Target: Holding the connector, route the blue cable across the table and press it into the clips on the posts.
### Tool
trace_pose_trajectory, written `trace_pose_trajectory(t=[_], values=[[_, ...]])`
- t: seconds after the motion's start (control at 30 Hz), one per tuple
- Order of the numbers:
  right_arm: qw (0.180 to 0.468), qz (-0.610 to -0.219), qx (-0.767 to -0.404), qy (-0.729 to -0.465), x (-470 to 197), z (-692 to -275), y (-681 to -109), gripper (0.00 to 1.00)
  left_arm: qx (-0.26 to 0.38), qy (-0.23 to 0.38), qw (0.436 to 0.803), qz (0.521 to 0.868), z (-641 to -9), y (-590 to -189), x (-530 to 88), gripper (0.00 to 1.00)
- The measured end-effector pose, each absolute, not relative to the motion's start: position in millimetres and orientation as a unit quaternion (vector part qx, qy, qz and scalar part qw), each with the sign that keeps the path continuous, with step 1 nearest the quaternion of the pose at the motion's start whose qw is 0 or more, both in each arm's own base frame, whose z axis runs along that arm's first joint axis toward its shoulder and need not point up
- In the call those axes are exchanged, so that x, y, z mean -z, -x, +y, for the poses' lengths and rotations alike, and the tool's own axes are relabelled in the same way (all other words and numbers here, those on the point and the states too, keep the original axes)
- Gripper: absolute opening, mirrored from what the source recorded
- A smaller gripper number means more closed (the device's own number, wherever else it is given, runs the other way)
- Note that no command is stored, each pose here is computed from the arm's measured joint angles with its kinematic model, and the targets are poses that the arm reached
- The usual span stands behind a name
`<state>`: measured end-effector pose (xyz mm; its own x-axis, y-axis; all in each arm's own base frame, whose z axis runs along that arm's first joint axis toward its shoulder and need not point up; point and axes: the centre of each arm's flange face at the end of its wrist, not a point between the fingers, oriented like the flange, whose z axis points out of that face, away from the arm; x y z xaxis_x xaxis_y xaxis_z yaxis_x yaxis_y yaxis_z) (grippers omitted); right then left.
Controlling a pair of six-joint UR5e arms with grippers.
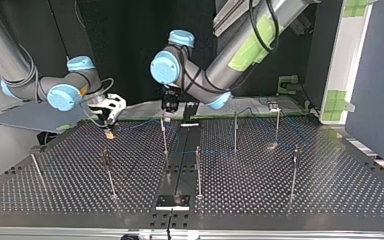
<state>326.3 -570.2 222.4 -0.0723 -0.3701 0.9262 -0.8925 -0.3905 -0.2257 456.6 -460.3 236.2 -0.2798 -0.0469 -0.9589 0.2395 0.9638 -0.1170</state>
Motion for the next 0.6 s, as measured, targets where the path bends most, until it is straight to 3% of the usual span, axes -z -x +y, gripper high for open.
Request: trace_pose_trajectory(t=[0.27, 0.6], values=[[0.243, -0.503, -0.526, -0.641, -224.3, -570.6, -316.2, 0.0, 0.137, -0.044, 0.611, 0.778, -498.3, -444.4, -226.8, 1.0], [0.248, -0.501, -0.531, -0.637, -243.1, -568.2, -310.5, 0.0, 0.152, -0.052, 0.593, 0.789, -544.9, -418.7, -202.1, 1.0]])
